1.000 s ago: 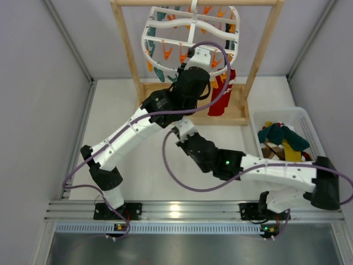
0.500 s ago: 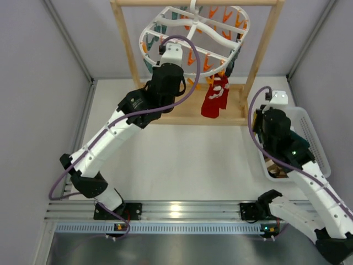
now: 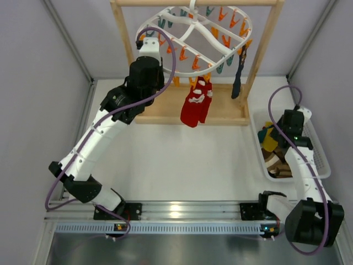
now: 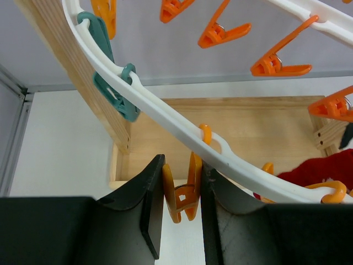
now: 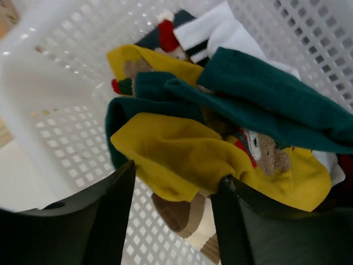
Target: Remove the socks clipped to the hanger
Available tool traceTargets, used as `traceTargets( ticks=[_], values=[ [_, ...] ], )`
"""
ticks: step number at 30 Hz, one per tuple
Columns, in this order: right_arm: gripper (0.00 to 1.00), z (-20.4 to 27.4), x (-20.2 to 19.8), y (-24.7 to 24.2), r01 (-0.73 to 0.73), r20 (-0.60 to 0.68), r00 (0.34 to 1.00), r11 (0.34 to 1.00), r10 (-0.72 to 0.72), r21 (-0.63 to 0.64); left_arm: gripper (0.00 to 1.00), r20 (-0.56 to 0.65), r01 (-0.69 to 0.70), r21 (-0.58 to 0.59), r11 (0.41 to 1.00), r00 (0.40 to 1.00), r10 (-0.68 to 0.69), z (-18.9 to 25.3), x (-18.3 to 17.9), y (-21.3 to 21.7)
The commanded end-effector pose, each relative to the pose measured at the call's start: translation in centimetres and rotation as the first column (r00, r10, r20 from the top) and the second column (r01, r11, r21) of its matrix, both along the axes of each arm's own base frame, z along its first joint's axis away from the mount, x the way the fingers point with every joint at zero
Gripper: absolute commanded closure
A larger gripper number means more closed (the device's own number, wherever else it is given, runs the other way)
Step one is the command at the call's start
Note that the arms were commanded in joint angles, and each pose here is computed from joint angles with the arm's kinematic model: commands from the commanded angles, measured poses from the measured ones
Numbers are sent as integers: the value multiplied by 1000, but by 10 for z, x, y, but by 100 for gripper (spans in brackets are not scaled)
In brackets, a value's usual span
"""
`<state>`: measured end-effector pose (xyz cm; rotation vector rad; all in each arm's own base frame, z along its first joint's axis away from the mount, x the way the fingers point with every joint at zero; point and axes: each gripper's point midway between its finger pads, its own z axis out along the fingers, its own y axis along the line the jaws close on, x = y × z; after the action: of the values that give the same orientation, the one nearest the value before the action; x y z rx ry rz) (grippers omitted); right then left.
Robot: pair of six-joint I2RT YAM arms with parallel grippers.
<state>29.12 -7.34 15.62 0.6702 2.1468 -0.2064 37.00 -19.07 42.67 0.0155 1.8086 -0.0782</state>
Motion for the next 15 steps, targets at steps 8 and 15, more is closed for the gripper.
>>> traceTargets(
  ticks=[8,15],
  values=[
    [6,63,-1,-3,4,223,975,1000,-6,9,80,3,-55,-26,998,998,55,5,0,23],
    [1,117,16,116,-594,454,732,802,508,60,80,6,-46,-36,998,999,46,8,0,22]
  ],
)
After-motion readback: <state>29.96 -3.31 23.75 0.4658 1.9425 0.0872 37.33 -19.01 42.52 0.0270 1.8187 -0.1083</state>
